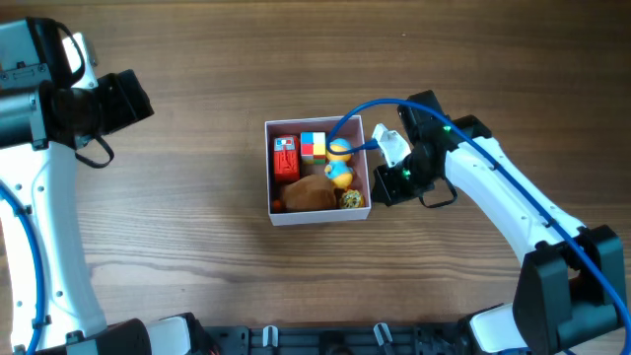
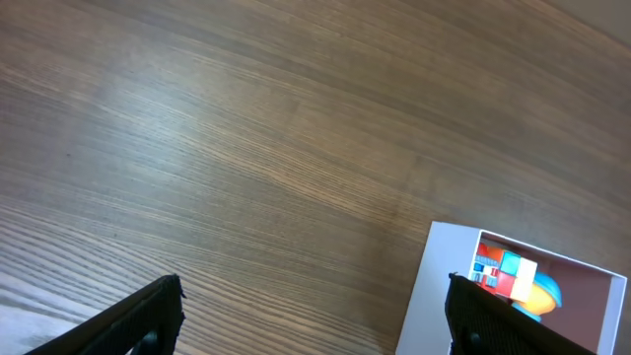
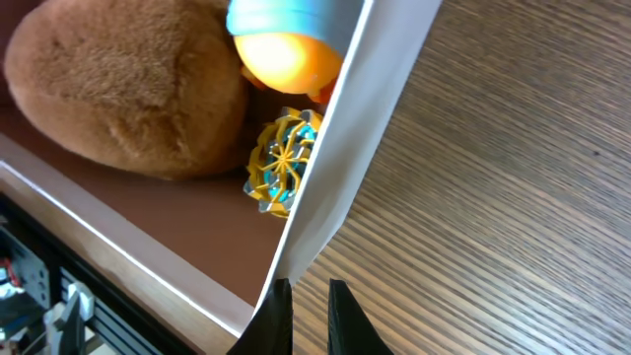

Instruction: Pack container

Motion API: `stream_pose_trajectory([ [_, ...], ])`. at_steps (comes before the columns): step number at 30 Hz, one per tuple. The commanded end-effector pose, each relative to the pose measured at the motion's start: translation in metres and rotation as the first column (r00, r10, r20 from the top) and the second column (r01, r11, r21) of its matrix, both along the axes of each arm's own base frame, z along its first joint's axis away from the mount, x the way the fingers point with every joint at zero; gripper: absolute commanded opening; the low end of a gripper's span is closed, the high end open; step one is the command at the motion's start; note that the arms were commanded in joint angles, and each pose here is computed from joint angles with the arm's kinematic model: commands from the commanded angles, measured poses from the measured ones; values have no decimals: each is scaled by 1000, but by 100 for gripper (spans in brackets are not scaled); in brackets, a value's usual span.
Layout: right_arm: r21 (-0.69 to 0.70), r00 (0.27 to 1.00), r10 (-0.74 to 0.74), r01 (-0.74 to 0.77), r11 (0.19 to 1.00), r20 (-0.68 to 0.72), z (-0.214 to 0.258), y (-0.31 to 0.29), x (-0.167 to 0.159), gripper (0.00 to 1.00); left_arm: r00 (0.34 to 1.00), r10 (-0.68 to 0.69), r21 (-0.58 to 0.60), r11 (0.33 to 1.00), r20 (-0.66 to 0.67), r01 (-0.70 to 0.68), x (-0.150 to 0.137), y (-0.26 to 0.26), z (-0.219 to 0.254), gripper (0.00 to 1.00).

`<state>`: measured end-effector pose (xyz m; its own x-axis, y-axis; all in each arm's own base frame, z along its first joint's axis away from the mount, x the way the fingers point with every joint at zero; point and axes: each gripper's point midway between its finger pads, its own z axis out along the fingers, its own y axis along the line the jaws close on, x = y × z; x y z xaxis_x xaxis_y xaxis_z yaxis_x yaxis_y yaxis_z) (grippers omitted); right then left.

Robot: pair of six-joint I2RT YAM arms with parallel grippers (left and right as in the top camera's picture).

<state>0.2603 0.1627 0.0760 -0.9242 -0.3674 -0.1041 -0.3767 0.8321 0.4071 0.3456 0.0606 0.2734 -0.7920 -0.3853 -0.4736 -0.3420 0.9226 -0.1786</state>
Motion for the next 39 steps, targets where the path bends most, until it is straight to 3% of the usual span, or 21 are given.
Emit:
stream_pose_trajectory([
  [1,46,999,30,-29,999,-31,-2,8,-8,10,1000,-9,-13,1000,-7,9,2,-1,-4,86],
  [7,49,1000,26,-26,998,-7,-2,9,-2,12,1000,-9,-13,1000,-7,9,2,-1,-4,86],
  [10,-75,991,-84,92,993,103,-4,-10,32,14,1000,-9,-13,1000,-7,9,2,-1,-4,100],
  [12,-183,950,-179,229,956,256,17,-36,73,15,1000,-14,-11,1000,3,14,4,-3,-3,100],
  [14,-143,880,-234,316,938,412,63,-48,114,18,999,-44,-5,999,28,44,11,-12,1,100],
  [15,-94,836,-266,350,932,479,88,-54,132,35,996,-70,1,998,46,70,16,-20,3,100],
  [16,-36,778,-308,390,920,547,112,-63,151,82,994,-92,17,996,63,91,22,-28,5,100],
  [17,6,730,-337,416,909,595,127,-72,163,96,993,-98,44,994,71,95,27,-30,5,100],
  [22,-7,572,-310,483,876,759,160,-117,199,100,991,-102,96,991,85,94,46,-32,0,100],
  [24,-91,570,-211,456,885,794,163,-128,200,100,988,-103,101,991,115,92,52,-31,4,100],
  [30,-26,569,-376,575,818,731,173,-156,167,100,988,-138,116,985,68,130,41,-37,-3,100],
  [34,33,509,-407,594,804,759,207,-161,123,100,980,-192,114,976,60,184,25,-58,-24,100],
  [39,107,434,-455,622,776,778,203,-165,53,99,970,-223,98,972,94,214,-16,-79,-52,100],
])
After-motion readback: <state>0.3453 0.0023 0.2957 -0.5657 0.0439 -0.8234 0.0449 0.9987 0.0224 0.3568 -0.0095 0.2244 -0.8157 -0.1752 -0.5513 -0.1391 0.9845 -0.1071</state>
